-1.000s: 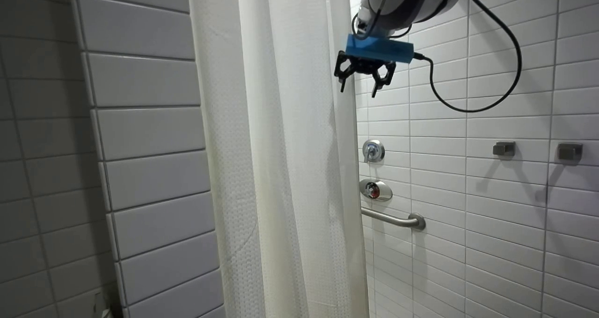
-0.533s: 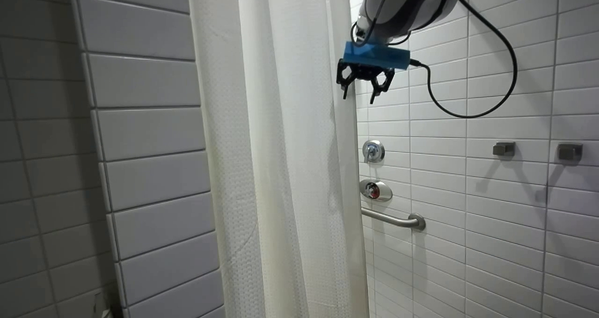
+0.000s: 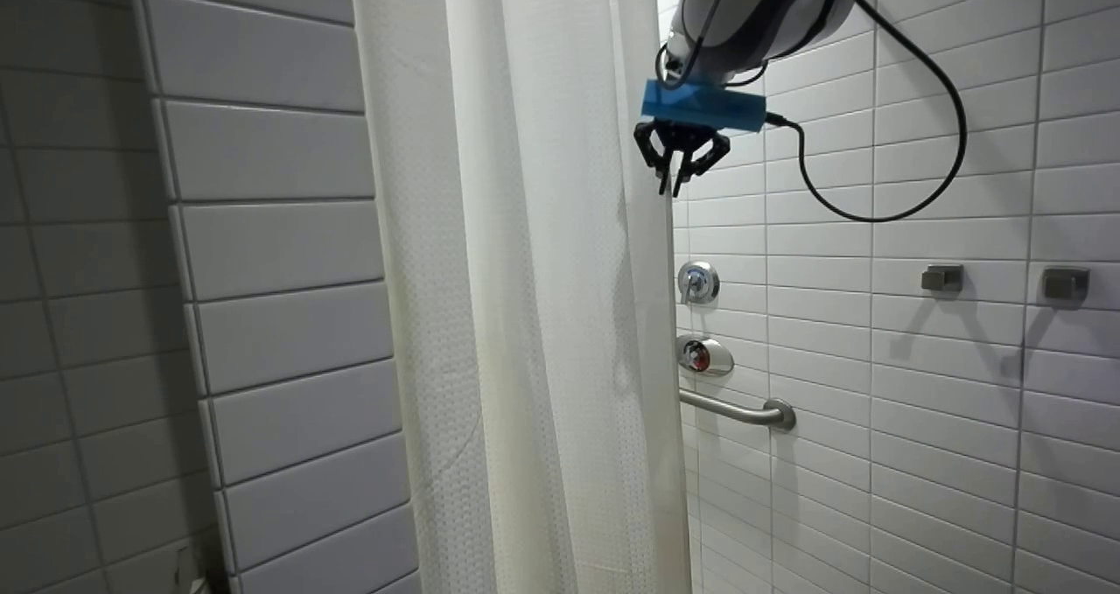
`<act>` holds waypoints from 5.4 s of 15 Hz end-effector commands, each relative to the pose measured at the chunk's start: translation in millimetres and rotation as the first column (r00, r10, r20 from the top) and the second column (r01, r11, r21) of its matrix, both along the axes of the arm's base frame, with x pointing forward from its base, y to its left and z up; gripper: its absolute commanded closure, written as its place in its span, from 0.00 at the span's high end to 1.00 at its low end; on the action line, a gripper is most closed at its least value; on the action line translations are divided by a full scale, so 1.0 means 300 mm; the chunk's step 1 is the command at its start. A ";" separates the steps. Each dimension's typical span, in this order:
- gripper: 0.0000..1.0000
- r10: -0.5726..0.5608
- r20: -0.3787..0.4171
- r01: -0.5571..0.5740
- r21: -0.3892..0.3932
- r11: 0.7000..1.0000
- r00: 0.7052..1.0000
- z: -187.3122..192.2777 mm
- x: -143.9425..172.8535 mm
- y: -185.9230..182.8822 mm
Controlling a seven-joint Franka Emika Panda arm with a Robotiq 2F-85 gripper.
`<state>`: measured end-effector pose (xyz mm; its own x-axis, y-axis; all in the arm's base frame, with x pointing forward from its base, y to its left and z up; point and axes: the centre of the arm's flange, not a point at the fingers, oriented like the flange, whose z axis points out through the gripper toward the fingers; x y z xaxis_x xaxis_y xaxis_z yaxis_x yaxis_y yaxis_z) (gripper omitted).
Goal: Pull the shower curtain closed
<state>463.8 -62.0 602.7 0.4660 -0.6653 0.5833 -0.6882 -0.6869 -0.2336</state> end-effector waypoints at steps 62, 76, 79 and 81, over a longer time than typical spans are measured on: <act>0.00 -0.433 0.155 0.331 0.438 0.836 0.888 0.168 0.267 -0.655; 0.00 -0.596 0.084 0.437 0.601 0.669 0.799 0.145 0.208 -0.982; 0.00 -0.619 0.059 0.444 0.643 0.624 0.784 0.151 0.198 -1.036; 0.00 -0.632 0.045 0.450 0.663 0.598 0.774 0.155 0.190 -1.073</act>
